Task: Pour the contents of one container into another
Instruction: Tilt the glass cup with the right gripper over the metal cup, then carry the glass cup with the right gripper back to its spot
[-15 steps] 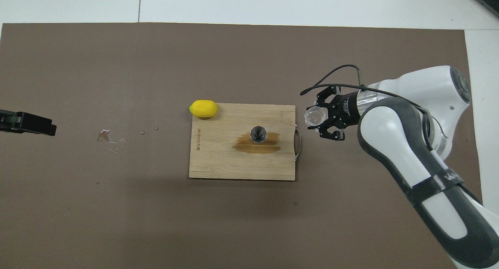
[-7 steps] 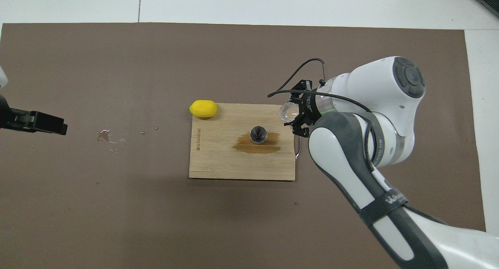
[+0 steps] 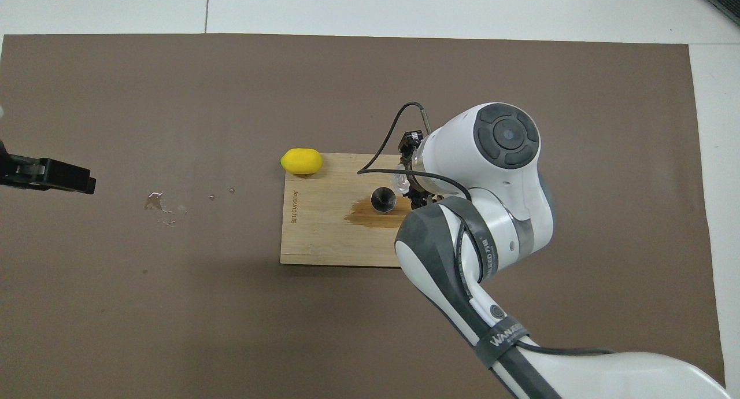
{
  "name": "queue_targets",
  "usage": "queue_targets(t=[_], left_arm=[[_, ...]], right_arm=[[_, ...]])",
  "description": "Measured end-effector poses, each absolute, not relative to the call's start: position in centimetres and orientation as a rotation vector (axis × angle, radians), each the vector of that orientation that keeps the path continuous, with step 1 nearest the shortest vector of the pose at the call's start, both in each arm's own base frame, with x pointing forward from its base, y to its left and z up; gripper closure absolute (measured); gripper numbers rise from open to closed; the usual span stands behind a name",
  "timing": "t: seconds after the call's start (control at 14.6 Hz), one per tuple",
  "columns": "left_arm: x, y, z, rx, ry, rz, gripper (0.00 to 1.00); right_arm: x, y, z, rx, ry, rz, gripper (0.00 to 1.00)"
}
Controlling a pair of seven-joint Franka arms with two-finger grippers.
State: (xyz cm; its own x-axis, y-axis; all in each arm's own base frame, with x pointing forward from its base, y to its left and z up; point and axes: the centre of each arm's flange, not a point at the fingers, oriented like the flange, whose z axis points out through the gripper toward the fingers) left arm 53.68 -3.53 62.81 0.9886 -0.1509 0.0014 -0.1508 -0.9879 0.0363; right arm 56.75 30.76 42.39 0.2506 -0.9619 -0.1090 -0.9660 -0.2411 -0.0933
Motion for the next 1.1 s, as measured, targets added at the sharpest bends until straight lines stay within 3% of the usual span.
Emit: queue_targets(t=[0.69, 1.1], left_arm=[[54.8, -3.2, 63.2, 3.096, -0.221, 0.006, 0.0], [54.8, -3.2, 63.2, 3.097, -0.195, 0.006, 0.0]], right_arm=[[54.8, 33.4, 42.4, -2.597, 1.725, -0.196, 0.49], [54.8, 33.5, 42.5, -2.583, 1.741, -0.192, 0.49]])
